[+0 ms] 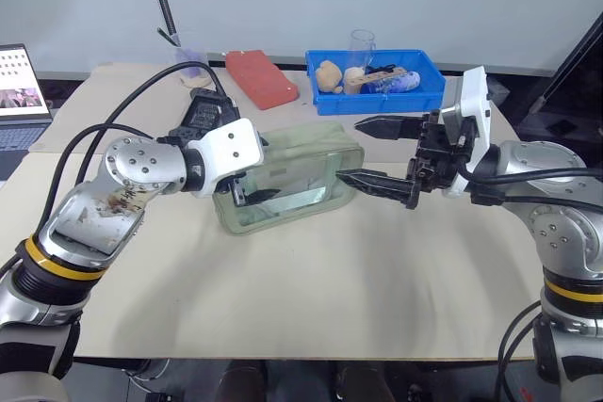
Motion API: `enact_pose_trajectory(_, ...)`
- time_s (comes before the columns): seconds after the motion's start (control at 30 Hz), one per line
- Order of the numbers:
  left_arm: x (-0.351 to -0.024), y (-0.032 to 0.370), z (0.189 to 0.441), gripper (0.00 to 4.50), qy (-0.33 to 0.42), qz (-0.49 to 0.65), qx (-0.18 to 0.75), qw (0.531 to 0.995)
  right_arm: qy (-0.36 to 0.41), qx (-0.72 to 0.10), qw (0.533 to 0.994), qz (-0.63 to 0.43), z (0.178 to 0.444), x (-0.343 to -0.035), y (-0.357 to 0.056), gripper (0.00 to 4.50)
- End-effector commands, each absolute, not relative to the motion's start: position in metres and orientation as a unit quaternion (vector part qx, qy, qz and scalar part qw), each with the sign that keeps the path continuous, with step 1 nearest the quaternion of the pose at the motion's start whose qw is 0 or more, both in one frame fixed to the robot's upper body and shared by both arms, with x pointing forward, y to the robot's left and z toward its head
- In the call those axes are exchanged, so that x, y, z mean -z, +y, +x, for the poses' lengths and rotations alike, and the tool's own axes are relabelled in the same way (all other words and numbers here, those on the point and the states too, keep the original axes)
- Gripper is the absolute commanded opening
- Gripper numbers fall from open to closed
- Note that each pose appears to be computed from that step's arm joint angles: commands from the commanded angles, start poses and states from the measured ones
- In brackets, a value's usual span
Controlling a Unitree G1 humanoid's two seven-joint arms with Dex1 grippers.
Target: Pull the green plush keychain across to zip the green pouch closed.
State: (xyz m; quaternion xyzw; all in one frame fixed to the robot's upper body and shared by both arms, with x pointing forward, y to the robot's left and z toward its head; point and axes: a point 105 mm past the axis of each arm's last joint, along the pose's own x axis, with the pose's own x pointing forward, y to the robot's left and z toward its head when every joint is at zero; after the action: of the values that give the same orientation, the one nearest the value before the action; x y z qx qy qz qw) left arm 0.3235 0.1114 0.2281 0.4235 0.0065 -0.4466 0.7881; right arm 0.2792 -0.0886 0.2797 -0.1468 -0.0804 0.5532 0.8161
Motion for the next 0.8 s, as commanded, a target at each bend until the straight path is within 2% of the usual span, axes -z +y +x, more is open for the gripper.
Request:
enact_pose_trajectory(0.03, -0.233, 0.108, 0.324, 2.19, -0.015, 0.442, 0.446, 0.778, -0.100, -0.541, 0.818, -0.166, 0.275, -0.289, -0.089, 4.50)
enact_pose_trajectory(0.17, -0.236, 0.107, 0.329, 0.20, -0.035, 0.453, 0.444, 0.772, -0.092, -0.532, 0.822, -0.180, 0.275, -0.284, -0.095, 4.50)
enact_pose_trajectory(0.2, -0.238, 0.105, 0.330, 0.09, -0.046, 0.457, 0.445, 0.769, -0.090, -0.529, 0.823, -0.184, 0.276, -0.284, -0.098, 4.50)
enact_pose_trajectory(0.37, -0.245, 0.095, 0.330, 0.09, -0.089, 0.465, 0.491, 0.731, -0.082, -0.522, 0.827, -0.192, 0.277, -0.288, -0.112, 4.50)
enact_pose_trajectory(0.47, -0.239, 0.087, 0.327, 0.09, -0.117, 0.475, 0.546, 0.680, -0.070, -0.524, 0.823, -0.205, 0.274, -0.284, -0.118, 4.50)
enact_pose_trajectory(0.57, -0.237, 0.088, 0.327, 0.09, -0.129, 0.484, 0.573, 0.649, -0.069, -0.525, 0.823, -0.207, 0.272, -0.282, -0.118, 4.50)
enact_pose_trajectory(0.8, -0.237, 0.089, 0.337, 0.09, -0.133, 0.492, 0.573, 0.642, -0.054, -0.514, 0.828, -0.218, 0.271, -0.274, -0.119, 4.50)
